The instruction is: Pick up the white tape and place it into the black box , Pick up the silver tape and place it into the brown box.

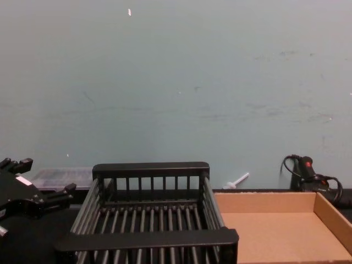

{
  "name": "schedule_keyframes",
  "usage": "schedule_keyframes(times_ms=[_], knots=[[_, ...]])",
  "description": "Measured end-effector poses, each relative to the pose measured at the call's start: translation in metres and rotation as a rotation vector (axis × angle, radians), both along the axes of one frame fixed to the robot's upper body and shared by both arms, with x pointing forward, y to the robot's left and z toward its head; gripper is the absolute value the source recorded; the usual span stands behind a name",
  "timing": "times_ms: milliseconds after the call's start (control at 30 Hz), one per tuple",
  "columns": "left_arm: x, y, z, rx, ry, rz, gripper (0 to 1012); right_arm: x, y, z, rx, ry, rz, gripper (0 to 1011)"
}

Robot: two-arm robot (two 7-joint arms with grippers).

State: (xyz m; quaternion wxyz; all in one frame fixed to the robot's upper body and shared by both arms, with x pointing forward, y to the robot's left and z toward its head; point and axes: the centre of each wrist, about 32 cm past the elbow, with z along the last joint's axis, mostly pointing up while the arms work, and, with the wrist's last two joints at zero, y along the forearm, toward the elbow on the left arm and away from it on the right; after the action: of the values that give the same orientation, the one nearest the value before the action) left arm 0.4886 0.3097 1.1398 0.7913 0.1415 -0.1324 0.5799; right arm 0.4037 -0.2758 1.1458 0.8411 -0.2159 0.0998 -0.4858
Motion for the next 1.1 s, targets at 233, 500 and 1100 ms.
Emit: schedule_keyframes(times_ms=[233,500,1100], knots=[[0.0,0.0,0.0,0.0,0.0,0.0,1001,0.0,0.0,0.0,0.001,0.0,0.0,147],[0.0,0.0,0.0,0.0,0.0,0.0,1001,0.0,0.0,0.0,0.001,0.0,0.0,113],[0.0,0.0,0.0,0.0,0.0,0.0,1001,-0.005,-0.004,0.013,0.051,-0.046,0.042,113]])
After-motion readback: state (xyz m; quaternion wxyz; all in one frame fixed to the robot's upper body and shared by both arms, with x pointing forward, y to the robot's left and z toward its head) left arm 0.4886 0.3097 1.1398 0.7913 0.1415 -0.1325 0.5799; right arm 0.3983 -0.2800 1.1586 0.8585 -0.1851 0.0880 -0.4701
